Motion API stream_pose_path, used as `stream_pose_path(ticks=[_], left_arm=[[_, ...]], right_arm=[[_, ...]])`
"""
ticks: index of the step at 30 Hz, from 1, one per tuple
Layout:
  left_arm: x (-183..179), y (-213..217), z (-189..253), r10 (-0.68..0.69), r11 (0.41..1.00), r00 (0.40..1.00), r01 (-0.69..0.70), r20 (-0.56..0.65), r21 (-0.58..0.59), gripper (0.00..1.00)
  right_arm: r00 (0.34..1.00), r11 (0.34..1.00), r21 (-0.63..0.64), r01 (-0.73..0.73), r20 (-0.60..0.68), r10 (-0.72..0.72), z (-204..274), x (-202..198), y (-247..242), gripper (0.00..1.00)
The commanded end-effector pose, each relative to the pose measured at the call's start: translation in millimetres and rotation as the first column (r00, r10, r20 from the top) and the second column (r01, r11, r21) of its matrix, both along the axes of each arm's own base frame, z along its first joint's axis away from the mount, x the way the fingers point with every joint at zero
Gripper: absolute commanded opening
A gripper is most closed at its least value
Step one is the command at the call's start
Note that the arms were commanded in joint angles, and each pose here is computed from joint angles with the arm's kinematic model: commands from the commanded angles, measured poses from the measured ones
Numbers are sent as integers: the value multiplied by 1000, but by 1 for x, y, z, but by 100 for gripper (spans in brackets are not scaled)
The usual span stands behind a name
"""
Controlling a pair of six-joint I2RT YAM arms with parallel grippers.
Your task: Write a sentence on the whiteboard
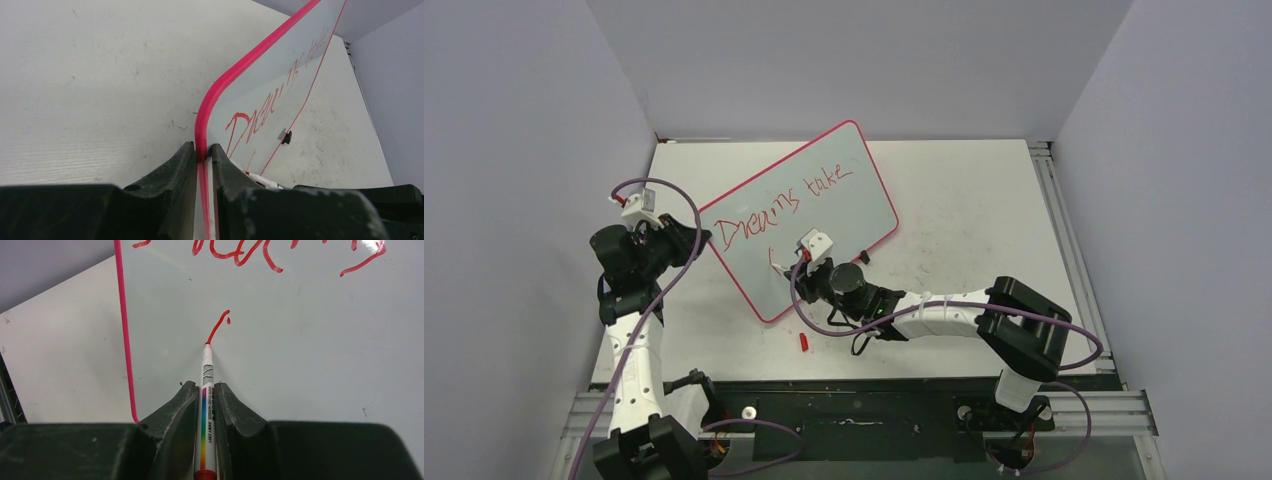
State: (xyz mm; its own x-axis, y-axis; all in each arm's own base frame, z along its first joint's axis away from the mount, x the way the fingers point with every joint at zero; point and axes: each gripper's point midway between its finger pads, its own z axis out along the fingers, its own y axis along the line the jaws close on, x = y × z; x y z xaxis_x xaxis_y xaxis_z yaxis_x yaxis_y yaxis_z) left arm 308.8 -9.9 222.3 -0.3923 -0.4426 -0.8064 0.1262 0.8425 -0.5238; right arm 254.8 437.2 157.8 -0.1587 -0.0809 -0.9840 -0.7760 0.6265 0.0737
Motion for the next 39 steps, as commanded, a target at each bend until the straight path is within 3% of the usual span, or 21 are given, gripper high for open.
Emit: stream_pose_path(ticks=[1,19,39], left_arm=[[0,-7,13,-41,999,998,41,55,13,13],[-1,-7,14,-42,999,997,41,59,13,13],[0,-8,14,-43,999,997,43,61,12,13]], right_arm=[[999,998,49,41,15,-42,18,10,5,5],[995,993,64,98,21,-100,24,14,-12,5],[997,998,61,-18,74,14,37,-14,8,5]])
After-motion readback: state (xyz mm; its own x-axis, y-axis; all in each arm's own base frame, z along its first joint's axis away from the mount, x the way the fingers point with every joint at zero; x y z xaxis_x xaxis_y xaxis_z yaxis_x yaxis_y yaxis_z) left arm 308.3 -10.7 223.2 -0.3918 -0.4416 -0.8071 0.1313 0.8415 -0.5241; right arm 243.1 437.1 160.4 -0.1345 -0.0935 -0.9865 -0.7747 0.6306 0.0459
